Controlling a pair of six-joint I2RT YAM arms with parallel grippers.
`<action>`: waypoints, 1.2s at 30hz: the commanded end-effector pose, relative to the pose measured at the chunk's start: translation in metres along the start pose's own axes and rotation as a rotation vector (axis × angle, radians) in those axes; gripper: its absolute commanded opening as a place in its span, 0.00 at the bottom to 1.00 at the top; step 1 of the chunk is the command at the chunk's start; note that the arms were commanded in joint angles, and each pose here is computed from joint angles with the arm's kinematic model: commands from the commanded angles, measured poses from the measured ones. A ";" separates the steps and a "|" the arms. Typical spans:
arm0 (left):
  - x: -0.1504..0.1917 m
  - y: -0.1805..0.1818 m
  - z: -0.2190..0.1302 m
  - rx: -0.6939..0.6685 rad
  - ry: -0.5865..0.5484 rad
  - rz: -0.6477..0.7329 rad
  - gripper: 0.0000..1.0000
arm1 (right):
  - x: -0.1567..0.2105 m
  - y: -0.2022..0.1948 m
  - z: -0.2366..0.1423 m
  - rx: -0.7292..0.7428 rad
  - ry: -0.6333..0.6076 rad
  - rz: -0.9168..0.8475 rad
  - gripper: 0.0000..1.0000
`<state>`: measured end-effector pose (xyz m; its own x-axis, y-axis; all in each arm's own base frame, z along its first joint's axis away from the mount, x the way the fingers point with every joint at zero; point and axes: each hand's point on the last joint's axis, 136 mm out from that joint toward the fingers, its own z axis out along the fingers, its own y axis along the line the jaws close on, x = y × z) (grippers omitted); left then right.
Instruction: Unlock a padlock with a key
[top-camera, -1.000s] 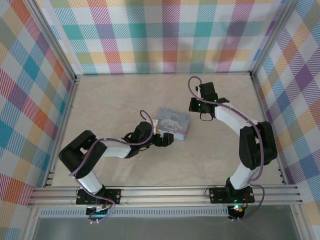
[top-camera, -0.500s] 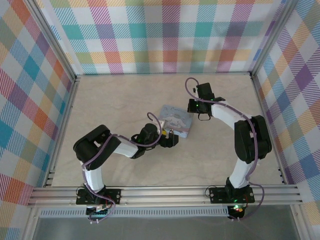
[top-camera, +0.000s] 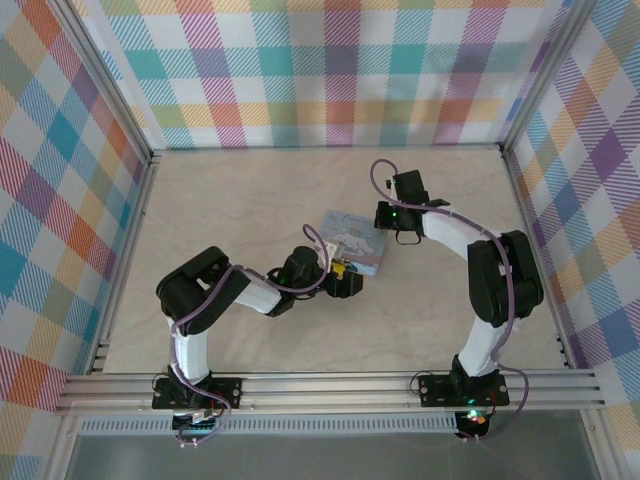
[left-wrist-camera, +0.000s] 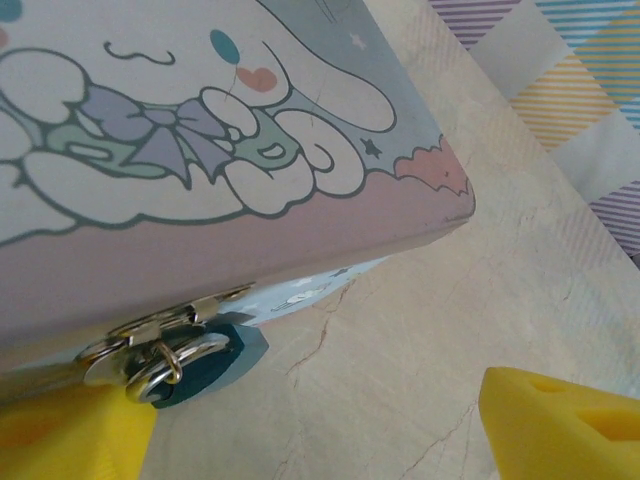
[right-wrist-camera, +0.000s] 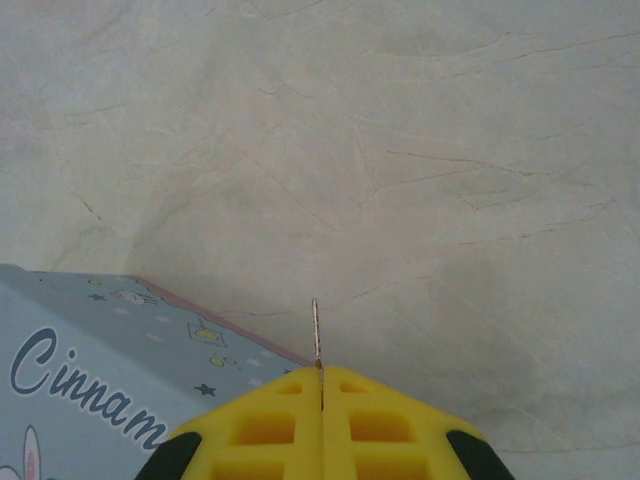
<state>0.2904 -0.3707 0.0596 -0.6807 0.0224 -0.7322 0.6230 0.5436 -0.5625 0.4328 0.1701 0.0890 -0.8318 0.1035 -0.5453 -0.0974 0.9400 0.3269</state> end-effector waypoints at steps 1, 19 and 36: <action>-0.012 -0.020 0.004 0.078 -0.058 0.042 0.81 | 0.005 -0.002 0.000 -0.010 0.008 0.016 0.00; 0.005 -0.044 0.010 0.200 -0.017 -0.010 0.70 | 0.004 -0.001 -0.006 -0.014 -0.004 0.014 0.00; 0.020 -0.030 0.009 0.122 -0.027 -0.077 0.68 | -0.011 0.005 -0.026 -0.015 -0.046 -0.008 0.00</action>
<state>0.2686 -0.3928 0.0586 -0.7194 -0.0291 -0.6939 0.6091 0.4538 -0.6505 0.4308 0.1651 0.0940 -0.8227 0.1200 -0.5557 -0.0888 0.9383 0.3342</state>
